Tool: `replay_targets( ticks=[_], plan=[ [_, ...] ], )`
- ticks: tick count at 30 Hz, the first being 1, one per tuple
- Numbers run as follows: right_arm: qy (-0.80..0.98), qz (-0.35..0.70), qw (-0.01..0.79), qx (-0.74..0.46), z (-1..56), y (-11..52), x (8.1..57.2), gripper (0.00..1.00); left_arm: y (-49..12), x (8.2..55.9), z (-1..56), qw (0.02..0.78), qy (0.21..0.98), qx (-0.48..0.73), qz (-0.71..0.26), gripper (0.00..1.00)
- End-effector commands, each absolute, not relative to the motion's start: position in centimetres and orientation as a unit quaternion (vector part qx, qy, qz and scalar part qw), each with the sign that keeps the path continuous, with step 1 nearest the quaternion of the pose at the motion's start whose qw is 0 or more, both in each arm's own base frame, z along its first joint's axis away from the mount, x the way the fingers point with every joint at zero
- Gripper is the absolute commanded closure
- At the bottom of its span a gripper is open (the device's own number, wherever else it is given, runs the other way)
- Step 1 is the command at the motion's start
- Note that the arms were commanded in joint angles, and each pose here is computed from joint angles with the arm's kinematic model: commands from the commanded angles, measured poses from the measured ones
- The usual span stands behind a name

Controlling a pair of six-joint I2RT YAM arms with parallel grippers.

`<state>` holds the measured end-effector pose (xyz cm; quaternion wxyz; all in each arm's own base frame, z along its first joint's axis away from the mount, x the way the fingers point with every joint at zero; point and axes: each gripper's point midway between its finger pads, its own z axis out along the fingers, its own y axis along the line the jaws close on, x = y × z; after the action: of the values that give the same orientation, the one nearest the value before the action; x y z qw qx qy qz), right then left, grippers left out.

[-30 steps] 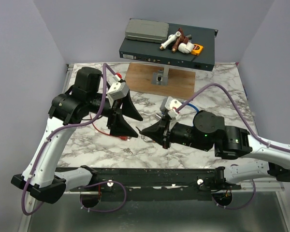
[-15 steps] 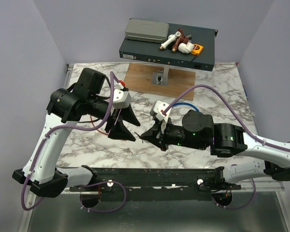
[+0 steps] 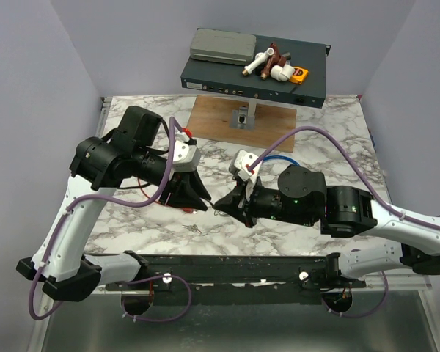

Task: Unlock with the key
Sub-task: Adjust the key.

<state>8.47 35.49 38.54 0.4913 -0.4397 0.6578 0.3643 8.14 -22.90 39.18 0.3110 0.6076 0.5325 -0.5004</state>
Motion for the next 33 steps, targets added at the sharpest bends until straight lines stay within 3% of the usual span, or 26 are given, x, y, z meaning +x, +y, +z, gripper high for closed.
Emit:
replay_targets(
  ticks=[1,5,7,15,17,19,22,33],
  plan=[
    [0.656,0.364,0.494,-0.44,39.1,35.5,8.7,0.99,-22.7,7.7,39.5,0.322,0.525,0.614,-0.494,0.73],
    [0.655,0.366,0.491,-0.442,39.1,35.8,8.7,0.99,-22.8,7.7,39.5,0.32,0.524,0.611,-0.499,0.86],
    [0.654,0.366,0.492,-0.443,39.2,35.9,8.7,0.99,-22.9,7.7,39.3,0.316,0.527,0.611,-0.499,0.99],
    [0.644,0.377,0.505,-0.433,39.9,36.2,8.9,0.99,-22.9,7.7,38.6,0.307,0.533,0.609,-0.501,1.0],
    [0.642,0.378,0.52,-0.417,40.0,35.8,9.3,0.93,-22.9,7.6,38.6,0.306,0.534,0.607,-0.502,1.0],
    [0.64,0.385,0.538,-0.391,40.5,35.3,9.8,0.74,-22.9,7.4,38.6,0.304,0.533,0.606,-0.506,1.0],
    [0.635,0.4,0.553,-0.362,40.4,34.5,10.0,0.56,-22.9,7.3,38.8,0.303,0.532,0.605,-0.509,1.0],
    [0.602,0.454,0.552,-0.355,40.2,34.5,8.9,0.5,-23.1,6.9,40.2,0.302,0.518,0.599,-0.53,1.0]
  ],
)
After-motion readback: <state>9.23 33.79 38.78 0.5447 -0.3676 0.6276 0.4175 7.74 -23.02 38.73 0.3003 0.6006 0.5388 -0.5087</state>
